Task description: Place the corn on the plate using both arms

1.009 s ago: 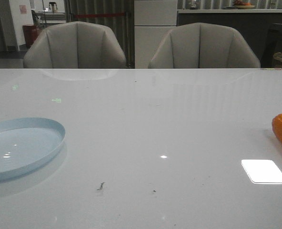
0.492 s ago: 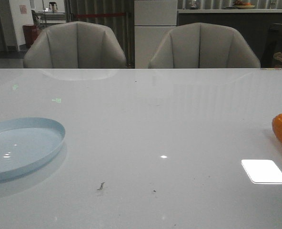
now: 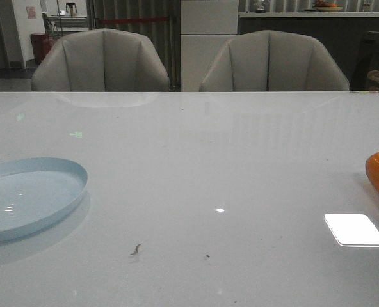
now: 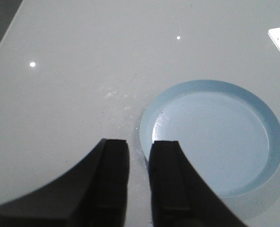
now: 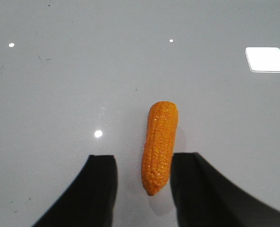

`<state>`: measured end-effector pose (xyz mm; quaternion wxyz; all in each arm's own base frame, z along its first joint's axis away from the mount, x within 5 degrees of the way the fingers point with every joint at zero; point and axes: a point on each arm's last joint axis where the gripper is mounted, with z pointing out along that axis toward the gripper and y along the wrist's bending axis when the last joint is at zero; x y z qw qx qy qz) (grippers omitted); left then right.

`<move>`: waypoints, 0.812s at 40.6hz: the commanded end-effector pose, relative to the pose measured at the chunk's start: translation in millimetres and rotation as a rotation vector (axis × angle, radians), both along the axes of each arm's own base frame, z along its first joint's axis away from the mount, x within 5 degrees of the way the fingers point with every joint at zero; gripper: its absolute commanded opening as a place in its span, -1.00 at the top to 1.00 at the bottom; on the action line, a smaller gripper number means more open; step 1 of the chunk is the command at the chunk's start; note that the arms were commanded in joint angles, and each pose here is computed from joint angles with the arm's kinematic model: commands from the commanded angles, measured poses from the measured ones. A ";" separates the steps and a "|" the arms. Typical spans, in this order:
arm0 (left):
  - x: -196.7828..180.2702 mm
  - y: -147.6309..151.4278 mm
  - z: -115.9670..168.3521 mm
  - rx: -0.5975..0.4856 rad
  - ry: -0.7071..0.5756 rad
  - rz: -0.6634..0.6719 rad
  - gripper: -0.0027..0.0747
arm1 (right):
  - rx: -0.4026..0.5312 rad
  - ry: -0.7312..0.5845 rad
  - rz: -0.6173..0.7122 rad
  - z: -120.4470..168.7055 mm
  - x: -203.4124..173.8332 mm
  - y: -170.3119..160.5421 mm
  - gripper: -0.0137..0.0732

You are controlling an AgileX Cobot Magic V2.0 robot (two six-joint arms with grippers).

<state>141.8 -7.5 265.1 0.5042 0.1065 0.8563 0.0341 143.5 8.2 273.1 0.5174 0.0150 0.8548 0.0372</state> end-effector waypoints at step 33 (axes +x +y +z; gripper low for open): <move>182.7 10.0 -41.8 -0.250 0.546 0.209 -0.12 | 0.004 0.001 -0.008 7.6 4.0 -0.7 -0.44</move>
